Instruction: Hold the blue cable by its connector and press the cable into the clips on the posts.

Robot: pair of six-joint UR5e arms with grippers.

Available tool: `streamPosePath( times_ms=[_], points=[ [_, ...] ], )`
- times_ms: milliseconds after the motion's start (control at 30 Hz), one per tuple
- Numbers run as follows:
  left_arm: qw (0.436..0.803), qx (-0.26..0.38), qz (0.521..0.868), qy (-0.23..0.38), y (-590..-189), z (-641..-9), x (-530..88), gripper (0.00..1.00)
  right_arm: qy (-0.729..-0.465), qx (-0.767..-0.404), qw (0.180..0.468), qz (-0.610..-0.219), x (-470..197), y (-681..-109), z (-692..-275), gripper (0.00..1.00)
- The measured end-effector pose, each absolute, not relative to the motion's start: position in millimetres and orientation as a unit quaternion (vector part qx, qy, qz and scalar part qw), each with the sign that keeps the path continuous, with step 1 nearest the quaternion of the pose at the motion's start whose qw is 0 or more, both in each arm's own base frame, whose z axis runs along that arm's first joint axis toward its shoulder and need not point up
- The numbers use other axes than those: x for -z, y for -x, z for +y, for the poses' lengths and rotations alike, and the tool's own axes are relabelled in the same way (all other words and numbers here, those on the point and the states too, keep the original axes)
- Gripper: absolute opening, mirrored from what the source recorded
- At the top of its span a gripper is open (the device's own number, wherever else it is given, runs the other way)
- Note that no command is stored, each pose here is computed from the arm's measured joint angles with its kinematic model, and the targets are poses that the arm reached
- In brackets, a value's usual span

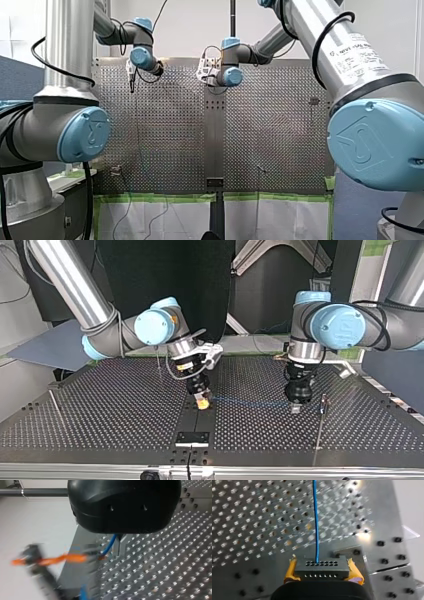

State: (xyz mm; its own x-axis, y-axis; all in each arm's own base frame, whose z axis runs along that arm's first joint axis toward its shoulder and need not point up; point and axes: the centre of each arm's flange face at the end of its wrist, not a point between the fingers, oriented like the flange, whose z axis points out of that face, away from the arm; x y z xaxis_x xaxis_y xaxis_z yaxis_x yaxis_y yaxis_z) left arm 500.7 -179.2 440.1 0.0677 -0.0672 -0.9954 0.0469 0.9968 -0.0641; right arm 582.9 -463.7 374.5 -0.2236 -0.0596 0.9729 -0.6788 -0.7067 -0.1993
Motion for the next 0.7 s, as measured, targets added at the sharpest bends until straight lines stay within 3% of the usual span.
streamPosePath(
  times_ms=[500,700],
  points=[
    [0.722,0.055,0.690,-0.004,-483.7,-201.3,-391.5,0.00,-0.613,-0.679,0.215,-0.343,-312.0,-571.0,-446.3,0.00],
    [0.704,0.058,0.707,-0.013,-486.1,-214.2,-366.4,0.00,-0.616,-0.669,0.224,-0.352,-290.2,-565.7,-440.3,0.00]
  ],
)
